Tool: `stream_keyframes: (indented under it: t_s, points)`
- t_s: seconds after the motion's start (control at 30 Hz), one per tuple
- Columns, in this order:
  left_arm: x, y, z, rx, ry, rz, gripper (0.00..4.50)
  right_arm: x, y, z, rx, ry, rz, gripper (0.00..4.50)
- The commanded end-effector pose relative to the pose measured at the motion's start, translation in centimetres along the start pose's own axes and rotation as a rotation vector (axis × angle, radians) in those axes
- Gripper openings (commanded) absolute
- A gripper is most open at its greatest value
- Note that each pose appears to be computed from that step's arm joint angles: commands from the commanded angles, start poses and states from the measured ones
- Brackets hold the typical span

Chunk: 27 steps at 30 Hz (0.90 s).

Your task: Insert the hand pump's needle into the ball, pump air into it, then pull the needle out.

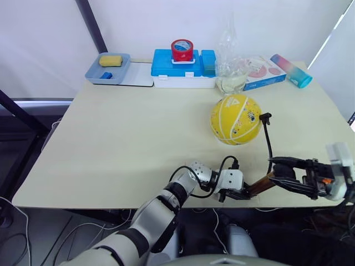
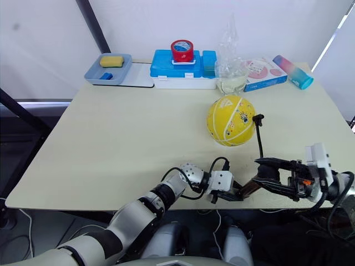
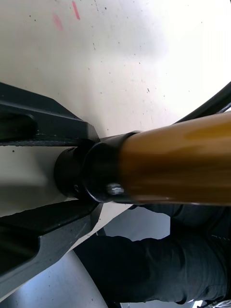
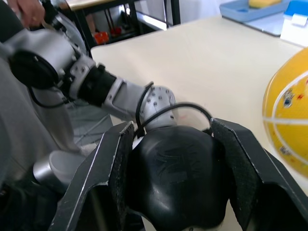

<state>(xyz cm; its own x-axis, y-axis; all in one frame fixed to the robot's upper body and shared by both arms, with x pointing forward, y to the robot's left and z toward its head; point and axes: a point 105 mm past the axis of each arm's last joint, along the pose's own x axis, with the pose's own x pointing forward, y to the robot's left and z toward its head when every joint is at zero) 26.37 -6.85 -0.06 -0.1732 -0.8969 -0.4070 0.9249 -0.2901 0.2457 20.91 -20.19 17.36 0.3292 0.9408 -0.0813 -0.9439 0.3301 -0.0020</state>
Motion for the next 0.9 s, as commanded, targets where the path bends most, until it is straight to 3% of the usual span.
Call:
stream_keyframes:
  t_s: [0.03,0.27,0.43,0.53,0.77,0.9]
  points:
    - [-0.5,-2.1,-2.7,-0.046,0.101,-0.076,1.1,-1.6,-0.5,5.1,-0.119,-0.058,-0.054,2.04]
    - [-0.5,-2.2,-2.7,-0.044,0.099,-0.082,1.1,-3.3,-0.2,9.4,-0.128,-0.089,-0.068,2.04]
    - [-0.5,-2.2,-2.7,-0.042,0.1,-0.085,1.1,-3.5,0.0,10.5,-0.103,-0.126,-0.066,2.04]
    - [-0.5,-2.3,-2.7,-0.041,0.102,-0.087,1.1,-2.6,0.1,8.8,-0.055,-0.094,-0.048,2.04]
    - [-0.4,-2.3,-2.7,-0.04,0.103,-0.087,1.1,-1.1,-0.7,0.8,-0.006,0.122,-0.068,2.04]
    - [-0.6,-2.1,-2.8,-0.042,0.107,-0.077,1.1,0.4,-0.5,-2.1,0.015,0.126,-0.065,2.04]
